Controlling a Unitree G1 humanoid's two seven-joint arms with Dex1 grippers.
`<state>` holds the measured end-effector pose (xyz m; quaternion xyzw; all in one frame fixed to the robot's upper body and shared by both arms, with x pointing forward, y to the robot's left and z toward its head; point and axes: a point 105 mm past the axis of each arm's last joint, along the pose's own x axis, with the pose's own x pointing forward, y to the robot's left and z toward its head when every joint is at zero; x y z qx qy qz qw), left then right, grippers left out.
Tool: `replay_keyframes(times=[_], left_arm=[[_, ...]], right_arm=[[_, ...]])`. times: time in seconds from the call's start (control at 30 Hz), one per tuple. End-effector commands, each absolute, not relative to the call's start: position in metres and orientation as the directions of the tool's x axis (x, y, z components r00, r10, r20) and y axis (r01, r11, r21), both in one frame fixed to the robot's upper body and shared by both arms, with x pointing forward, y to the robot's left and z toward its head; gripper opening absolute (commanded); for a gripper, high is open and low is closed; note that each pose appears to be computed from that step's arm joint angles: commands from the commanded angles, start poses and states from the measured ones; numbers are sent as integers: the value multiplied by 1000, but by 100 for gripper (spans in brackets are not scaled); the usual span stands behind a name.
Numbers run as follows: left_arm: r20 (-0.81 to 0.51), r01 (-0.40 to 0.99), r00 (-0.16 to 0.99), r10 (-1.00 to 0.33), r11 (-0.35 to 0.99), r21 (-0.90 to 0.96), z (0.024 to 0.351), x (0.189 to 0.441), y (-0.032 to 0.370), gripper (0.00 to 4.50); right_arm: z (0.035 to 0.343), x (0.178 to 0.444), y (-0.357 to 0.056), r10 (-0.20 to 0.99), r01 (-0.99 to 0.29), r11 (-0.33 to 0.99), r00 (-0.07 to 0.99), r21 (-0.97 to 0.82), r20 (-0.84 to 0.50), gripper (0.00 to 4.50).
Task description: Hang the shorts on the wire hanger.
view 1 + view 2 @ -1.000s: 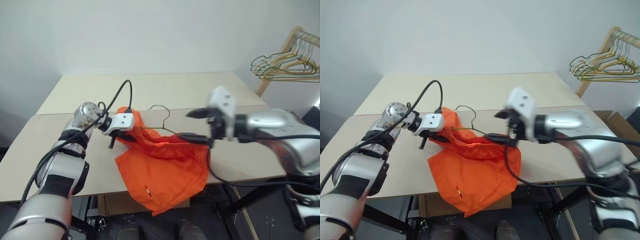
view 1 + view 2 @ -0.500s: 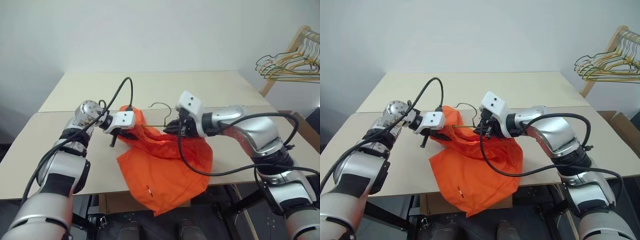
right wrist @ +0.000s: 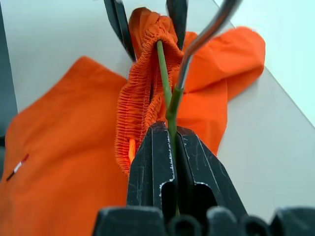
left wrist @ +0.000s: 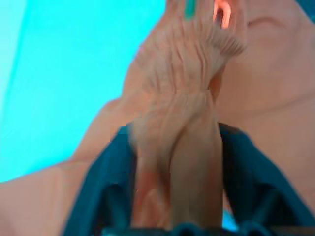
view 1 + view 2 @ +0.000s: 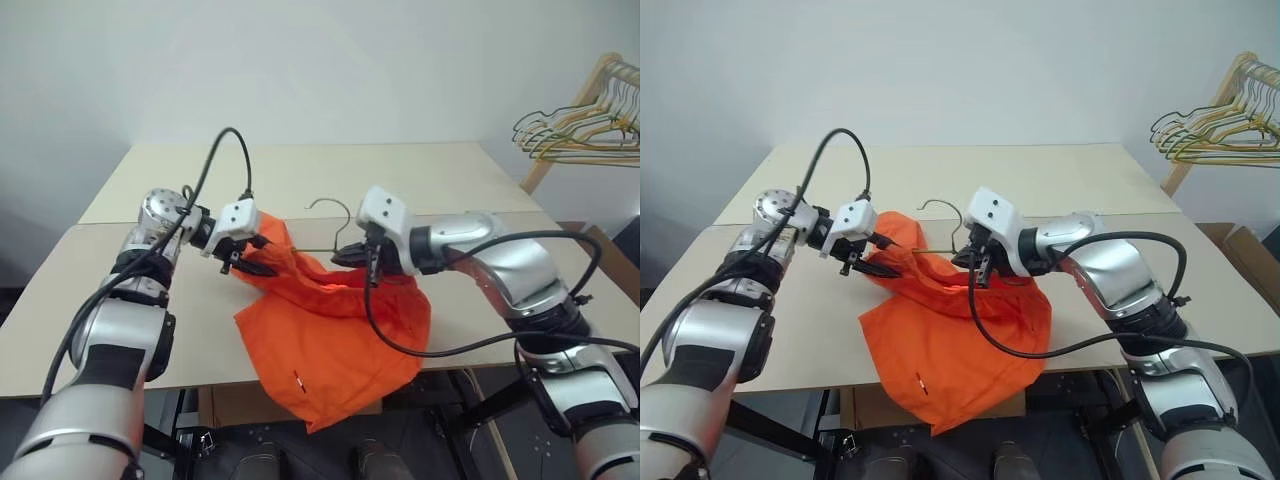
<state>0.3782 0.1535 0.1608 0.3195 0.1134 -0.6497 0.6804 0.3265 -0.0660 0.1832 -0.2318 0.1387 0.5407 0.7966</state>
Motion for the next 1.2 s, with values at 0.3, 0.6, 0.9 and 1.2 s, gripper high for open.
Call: replay_keyframes(times=[0.3, 0.6, 0.9, 1.2], left_arm=[[-578, 923, 237, -780, -5, 385, 164, 389, 155, 334], [-611, 922, 239, -755, -21, 387, 158, 390, 154, 22], [-602, 913, 271, -751, 1, 408, 164, 393, 159, 3], [-593, 923, 255, -764, 10, 385, 162, 390, 160, 210]], right_arm=[[214, 325, -83, 811, -899, 324, 425, -296, -402, 0], [217, 323, -90, 805, -894, 335, 435, -298, -403, 0], [211, 321, -98, 792, -895, 338, 437, -291, -426, 0], [213, 320, -100, 796, -897, 339, 434, -282, -423, 0]])
